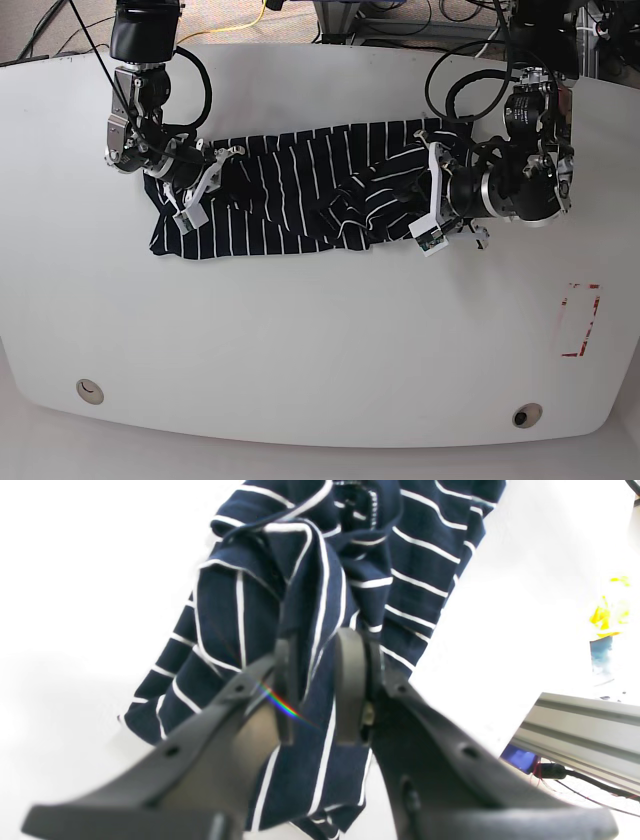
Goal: Layout the t-shirt on the table in an organized manner, then fold the t-shirt properly
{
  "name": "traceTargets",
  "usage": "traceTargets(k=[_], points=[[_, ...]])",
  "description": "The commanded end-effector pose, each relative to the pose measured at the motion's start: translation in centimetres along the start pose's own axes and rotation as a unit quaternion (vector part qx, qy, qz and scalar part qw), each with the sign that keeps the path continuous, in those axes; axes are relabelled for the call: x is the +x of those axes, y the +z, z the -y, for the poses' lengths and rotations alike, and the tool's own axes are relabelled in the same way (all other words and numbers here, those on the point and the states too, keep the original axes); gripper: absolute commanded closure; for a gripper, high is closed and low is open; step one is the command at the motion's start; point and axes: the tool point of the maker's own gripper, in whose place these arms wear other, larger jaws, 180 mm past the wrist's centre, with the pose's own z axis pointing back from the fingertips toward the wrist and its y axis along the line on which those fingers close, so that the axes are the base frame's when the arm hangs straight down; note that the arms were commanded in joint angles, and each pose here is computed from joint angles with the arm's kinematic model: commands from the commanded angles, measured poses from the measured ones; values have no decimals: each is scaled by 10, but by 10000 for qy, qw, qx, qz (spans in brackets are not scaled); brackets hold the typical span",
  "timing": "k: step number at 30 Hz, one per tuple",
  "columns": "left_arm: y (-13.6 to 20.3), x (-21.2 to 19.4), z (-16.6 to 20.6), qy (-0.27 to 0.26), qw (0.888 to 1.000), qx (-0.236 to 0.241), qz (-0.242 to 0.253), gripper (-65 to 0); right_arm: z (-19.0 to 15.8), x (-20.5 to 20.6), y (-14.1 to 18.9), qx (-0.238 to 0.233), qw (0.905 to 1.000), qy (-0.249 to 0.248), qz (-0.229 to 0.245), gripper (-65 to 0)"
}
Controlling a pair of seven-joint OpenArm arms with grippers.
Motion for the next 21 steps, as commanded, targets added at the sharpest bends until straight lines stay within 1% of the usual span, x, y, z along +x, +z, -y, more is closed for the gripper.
traceTargets(k=[1,6,9,14,17,21], points=[[3,15,0,-96,9996,-22,258,-142,10,-36,1,-305,9958,74,-864,-13],[-3,27,10,-49,9988,-152,453,-257,10,-37,0,-300,9957,78,-868,-13],[-6,31,14,-30,9986,-201,485,-290,10,-36,0,-301,9958,82,-861,-13],[3,39,-2,-120,9988,14,467,-296,10,-36,0,-300,9957,90,-871,-13],[22,27,-28,7,9984,400,391,-299,11,-36,1,-313,9956,97,-877,-13],[41,16,-51,156,9964,765,343,-299,11,-36,1,-313,9956,97,-877,-13]])
